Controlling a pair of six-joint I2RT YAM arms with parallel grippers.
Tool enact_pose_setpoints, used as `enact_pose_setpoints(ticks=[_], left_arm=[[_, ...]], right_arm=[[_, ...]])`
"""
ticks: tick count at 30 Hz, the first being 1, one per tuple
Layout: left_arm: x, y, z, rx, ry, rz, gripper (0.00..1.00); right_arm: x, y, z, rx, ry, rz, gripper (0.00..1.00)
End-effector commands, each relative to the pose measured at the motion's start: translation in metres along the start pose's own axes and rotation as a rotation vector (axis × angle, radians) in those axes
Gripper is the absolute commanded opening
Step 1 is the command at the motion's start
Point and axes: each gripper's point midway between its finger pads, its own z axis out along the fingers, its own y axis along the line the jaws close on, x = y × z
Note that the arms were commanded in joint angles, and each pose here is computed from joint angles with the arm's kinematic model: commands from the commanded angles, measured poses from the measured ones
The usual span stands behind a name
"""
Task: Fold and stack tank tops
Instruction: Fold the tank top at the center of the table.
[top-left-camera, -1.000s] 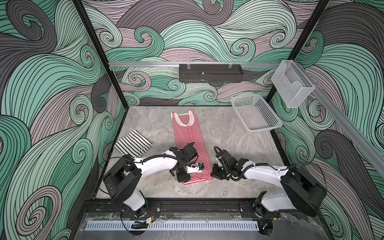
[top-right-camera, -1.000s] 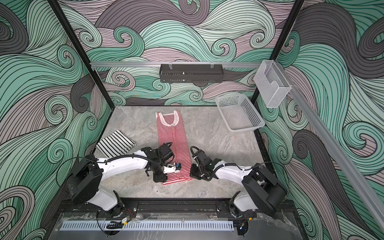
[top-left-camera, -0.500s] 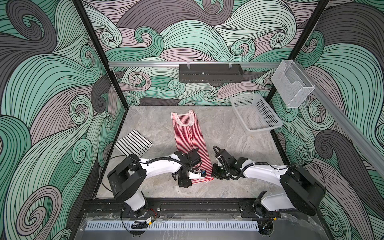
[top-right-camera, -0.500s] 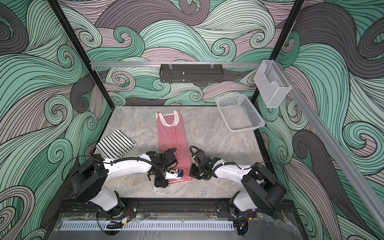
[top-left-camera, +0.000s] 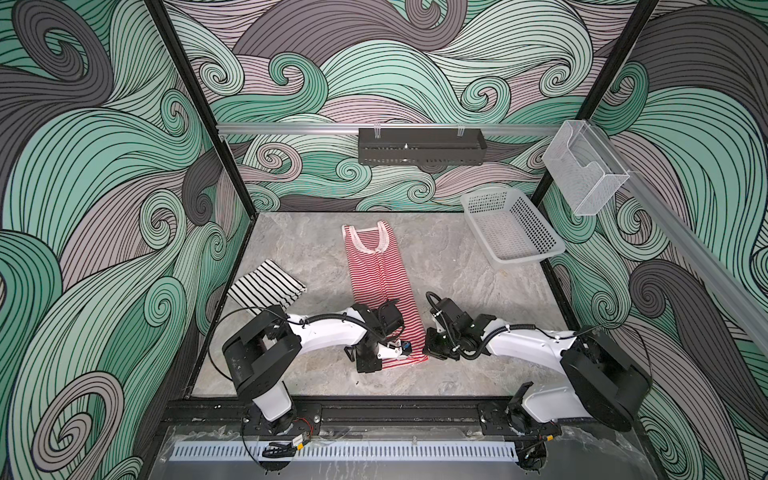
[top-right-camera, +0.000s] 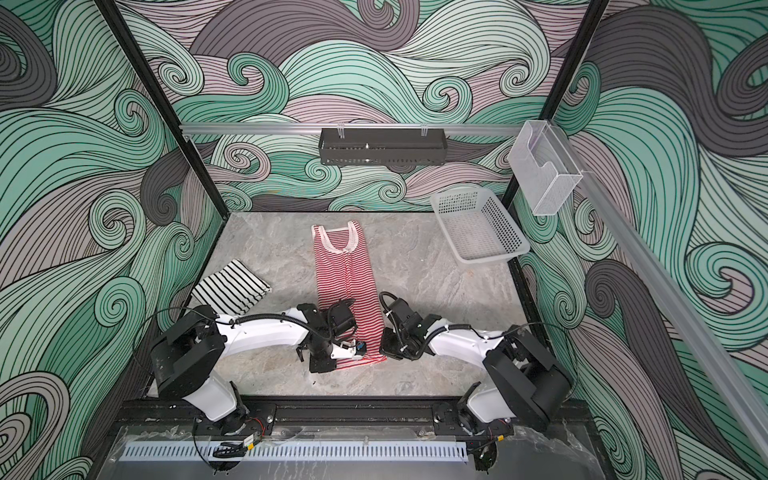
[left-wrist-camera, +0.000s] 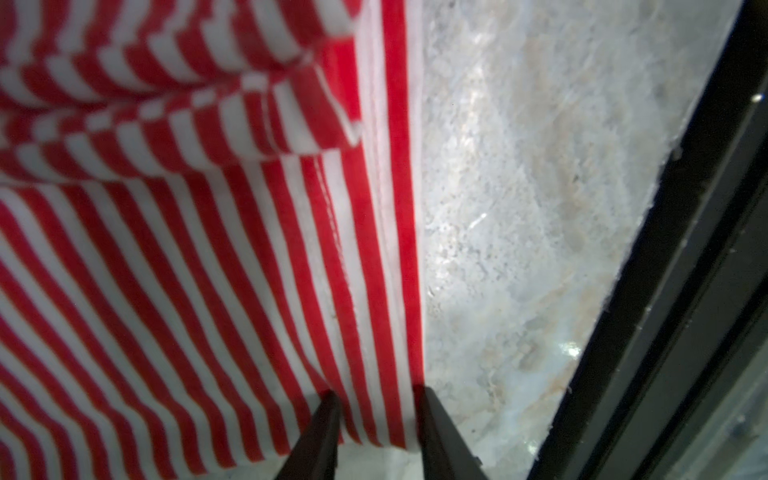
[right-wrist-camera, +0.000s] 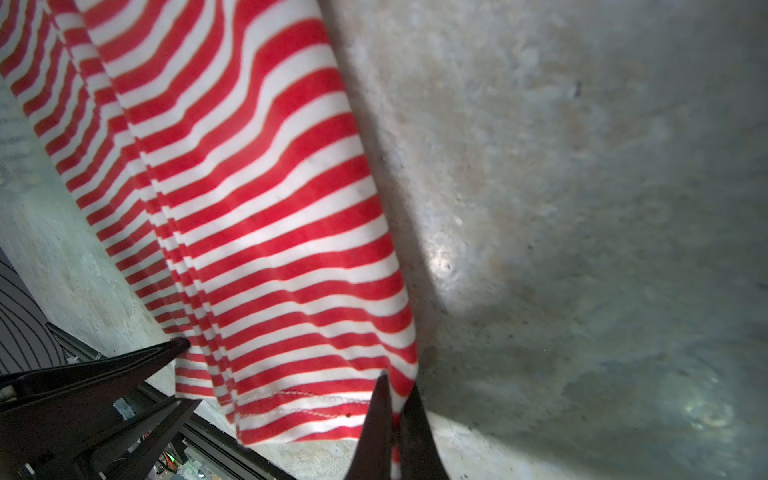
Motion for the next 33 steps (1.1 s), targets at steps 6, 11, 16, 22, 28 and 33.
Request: enact_pose_setpoints(ticks=[6, 11, 16, 22, 28, 33], left_arm=[[-0.003, -0.021, 0.0, 0.127, 0.034, 0.042, 0.06], [-0.013, -0.037, -0.024, 0.219, -0.008, 0.08, 0.03], [-0.029, -0.059, -0.058, 0.356, -0.063, 0.112, 0.03], [-0.047, -0.063, -0.097, 0.388, -0.147, 0.13, 0.03], [-0.048, -0.018, -0.105, 0.28, -0.196, 0.057, 0.01], [-0.036, 0.038, -0.106, 0.177, -0.231, -0.029, 0.0]], right_arm=[[-0.004, -0.004, -0.016, 0.018, -0.013, 0.0, 0.0], [-0.003, -0.012, -0.043, 0.033, -0.034, -0.02, 0.0], [0.001, -0.007, -0.078, -0.021, -0.048, -0.049, 0.0], [-0.002, 0.025, -0.12, -0.101, -0.047, -0.182, 0.0], [-0.034, 0.051, -0.132, -0.116, -0.067, -0.247, 0.0], [-0.067, 0.068, -0.126, -0.104, -0.055, -0.302, 0.0]])
